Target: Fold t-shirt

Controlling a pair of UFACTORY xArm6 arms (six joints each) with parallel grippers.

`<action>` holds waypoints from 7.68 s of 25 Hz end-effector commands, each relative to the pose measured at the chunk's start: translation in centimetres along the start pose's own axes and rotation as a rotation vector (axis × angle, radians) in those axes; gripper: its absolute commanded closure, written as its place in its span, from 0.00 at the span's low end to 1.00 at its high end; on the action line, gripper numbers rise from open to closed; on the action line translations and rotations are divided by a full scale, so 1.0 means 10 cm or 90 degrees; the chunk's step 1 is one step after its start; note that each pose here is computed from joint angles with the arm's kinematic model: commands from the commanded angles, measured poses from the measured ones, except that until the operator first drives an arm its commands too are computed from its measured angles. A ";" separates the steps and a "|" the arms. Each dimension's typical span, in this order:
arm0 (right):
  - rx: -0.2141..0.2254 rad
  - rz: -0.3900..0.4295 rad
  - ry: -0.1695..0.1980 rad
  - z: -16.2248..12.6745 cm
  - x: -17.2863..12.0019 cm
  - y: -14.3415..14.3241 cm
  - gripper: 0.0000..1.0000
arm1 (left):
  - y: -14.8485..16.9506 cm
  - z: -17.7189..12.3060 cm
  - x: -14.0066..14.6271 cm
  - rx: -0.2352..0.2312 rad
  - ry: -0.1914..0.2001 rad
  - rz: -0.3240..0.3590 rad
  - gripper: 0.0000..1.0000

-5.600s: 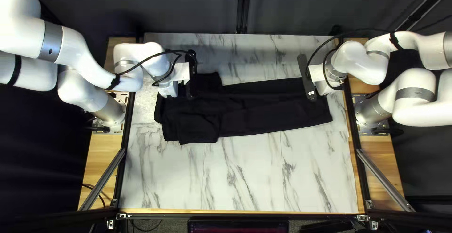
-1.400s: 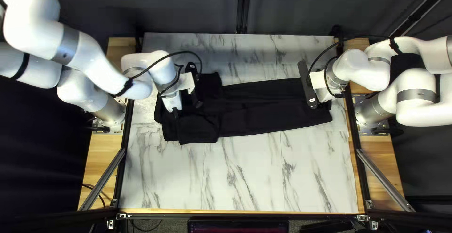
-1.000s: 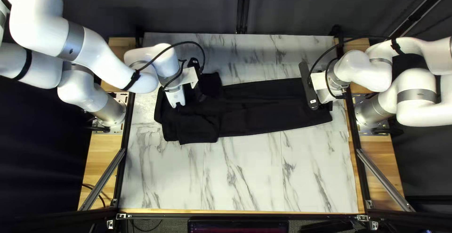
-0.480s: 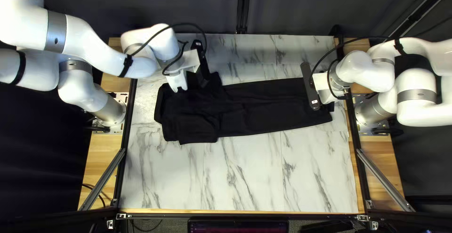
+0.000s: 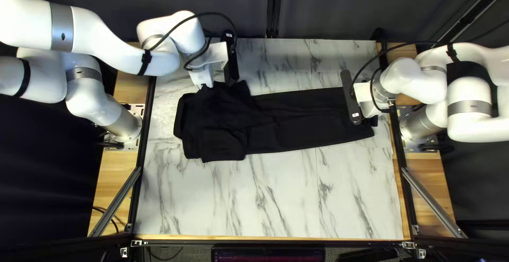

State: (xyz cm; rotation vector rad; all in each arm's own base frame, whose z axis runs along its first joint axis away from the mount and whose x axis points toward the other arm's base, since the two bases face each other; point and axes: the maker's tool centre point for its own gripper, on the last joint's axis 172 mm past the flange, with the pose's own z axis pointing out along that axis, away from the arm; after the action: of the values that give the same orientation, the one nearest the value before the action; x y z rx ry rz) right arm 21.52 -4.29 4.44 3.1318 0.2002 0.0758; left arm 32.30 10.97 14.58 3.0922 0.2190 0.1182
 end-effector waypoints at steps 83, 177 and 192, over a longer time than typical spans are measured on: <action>-0.036 0.006 -0.031 -0.10 -0.18 0.53 1.00 | -0.53 -0.18 -0.11 0.039 0.032 0.046 1.00; -0.042 0.014 -0.057 -0.03 -0.09 0.40 1.00 | 0.13 0.62 -0.47 0.086 -0.073 0.165 0.93; -0.035 0.014 -0.055 -0.01 -0.08 0.33 1.00 | 0.37 0.76 -0.48 0.084 -0.091 0.168 0.01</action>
State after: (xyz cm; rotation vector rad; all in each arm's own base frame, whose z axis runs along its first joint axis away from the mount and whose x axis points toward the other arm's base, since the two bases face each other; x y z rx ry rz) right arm 21.02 -7.73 4.54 3.0732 0.1581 -0.0551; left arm 28.65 6.55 6.80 3.2283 -0.1930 -0.1092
